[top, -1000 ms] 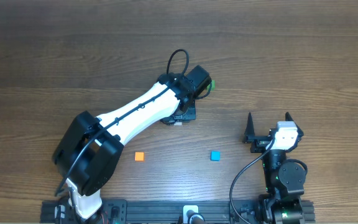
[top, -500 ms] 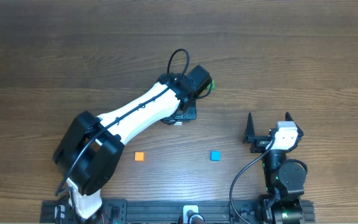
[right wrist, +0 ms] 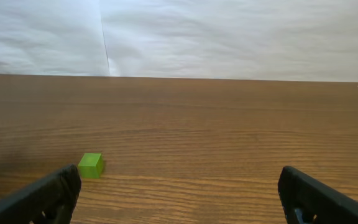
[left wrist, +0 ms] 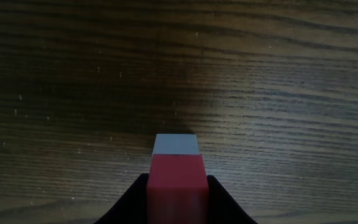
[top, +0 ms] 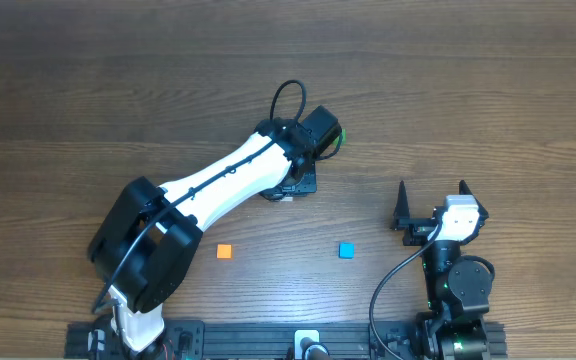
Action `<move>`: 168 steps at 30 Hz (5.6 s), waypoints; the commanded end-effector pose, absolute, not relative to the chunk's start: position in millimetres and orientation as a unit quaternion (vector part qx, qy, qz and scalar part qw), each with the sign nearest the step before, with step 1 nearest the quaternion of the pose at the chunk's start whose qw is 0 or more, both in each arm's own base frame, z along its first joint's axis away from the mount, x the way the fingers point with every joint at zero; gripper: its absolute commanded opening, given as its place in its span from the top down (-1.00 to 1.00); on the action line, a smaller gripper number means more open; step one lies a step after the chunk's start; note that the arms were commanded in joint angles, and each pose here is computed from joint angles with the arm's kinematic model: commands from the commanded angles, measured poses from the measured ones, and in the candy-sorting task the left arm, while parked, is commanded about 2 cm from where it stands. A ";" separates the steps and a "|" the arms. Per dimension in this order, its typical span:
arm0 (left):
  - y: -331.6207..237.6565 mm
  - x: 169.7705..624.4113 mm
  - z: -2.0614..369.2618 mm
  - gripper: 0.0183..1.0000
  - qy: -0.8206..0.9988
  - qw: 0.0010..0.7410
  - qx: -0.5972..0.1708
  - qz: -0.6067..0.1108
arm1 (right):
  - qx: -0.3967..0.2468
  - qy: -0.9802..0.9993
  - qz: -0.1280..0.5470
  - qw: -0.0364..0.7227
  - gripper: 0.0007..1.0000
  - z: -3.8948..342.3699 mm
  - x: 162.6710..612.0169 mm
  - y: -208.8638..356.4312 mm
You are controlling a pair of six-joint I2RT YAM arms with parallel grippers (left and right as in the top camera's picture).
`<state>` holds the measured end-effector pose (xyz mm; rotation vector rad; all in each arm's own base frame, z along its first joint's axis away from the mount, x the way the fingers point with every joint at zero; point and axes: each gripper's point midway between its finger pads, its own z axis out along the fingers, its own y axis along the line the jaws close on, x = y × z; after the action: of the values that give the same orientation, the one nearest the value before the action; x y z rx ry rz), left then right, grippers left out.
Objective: Stack Cubes
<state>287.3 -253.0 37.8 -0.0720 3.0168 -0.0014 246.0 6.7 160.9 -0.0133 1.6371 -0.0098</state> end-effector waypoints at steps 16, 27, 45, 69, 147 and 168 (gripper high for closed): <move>-248.8 285.2 29.5 0.46 0.998 0.058 -0.016 0.014 | -0.009 0.730 -0.006 0.683 -0.99 158.4 246.1 6.5; -248.7 285.0 29.5 0.29 0.998 0.058 -0.016 0.014 | -0.009 0.730 -0.006 0.683 -0.99 158.4 246.1 6.5; -207.5 252.5 168.3 -0.07 0.990 0.135 0.009 -0.049 | -0.009 0.730 -0.006 0.683 -0.99 158.4 246.1 6.5; -139.3 143.2 26.8 -0.82 0.997 -0.065 -0.031 -0.013 | -0.009 0.730 -0.006 0.683 -0.98 158.4 246.1 6.5; -175.8 227.1 60.1 0.96 0.997 0.066 -0.024 -0.041 | -0.009 0.730 -0.006 0.683 -0.98 158.4 246.1 6.5; -252.0 297.0 86.2 0.96 0.996 0.086 0.019 -0.017 | -0.009 0.730 -0.006 0.683 -0.99 158.4 246.1 6.5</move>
<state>294.9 -243.4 86.3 0.0280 2.9796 -0.0394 246.0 6.7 160.9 -0.0133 1.6371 -0.0098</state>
